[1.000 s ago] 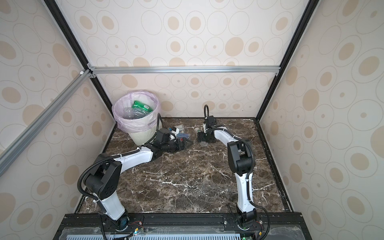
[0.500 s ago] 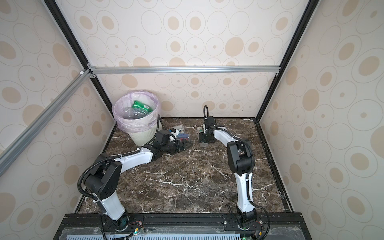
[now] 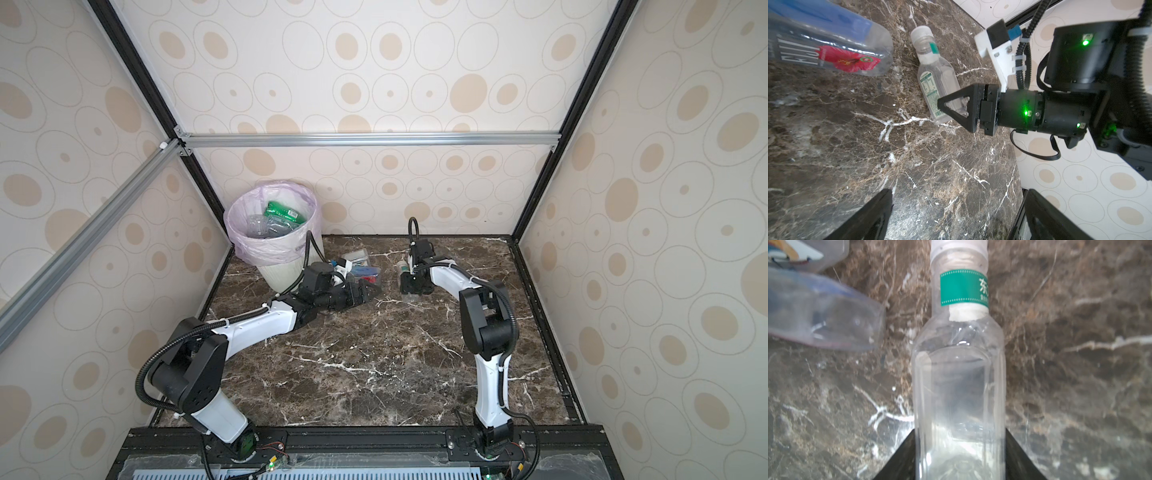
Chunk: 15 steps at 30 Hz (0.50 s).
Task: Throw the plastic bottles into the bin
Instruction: 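Tilt the green-labelled bottle upright with the right gripper toward the left gripper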
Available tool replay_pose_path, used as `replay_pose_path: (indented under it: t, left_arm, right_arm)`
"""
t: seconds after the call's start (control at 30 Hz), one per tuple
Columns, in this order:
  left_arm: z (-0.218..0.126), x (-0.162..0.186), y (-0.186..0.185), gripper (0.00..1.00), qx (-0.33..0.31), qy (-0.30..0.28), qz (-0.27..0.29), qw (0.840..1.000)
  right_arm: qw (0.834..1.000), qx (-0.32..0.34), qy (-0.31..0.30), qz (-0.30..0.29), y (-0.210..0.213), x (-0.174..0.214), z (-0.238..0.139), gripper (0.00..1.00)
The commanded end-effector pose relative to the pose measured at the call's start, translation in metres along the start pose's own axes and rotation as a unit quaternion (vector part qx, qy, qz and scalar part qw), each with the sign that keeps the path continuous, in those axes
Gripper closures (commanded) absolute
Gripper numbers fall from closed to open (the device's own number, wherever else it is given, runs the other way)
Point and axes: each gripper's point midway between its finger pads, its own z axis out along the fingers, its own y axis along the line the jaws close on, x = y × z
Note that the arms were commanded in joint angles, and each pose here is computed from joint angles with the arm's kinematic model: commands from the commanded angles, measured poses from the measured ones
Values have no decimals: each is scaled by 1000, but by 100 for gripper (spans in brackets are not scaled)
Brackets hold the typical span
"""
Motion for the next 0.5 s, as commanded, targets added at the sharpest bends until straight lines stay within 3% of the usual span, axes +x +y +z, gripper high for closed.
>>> replay_pose_path:
  t: [0.0,0.47]
  left_arm:
    - [-11,-5,-12,1,14,-18,0,1000]
    - [-10,2,-13,1,27,-5,-33,999]
  right_arm:
    - [1000,2,-7,1,5,11,-17,48]
    - [998,-24,-50,-22,35,51,-76,51]
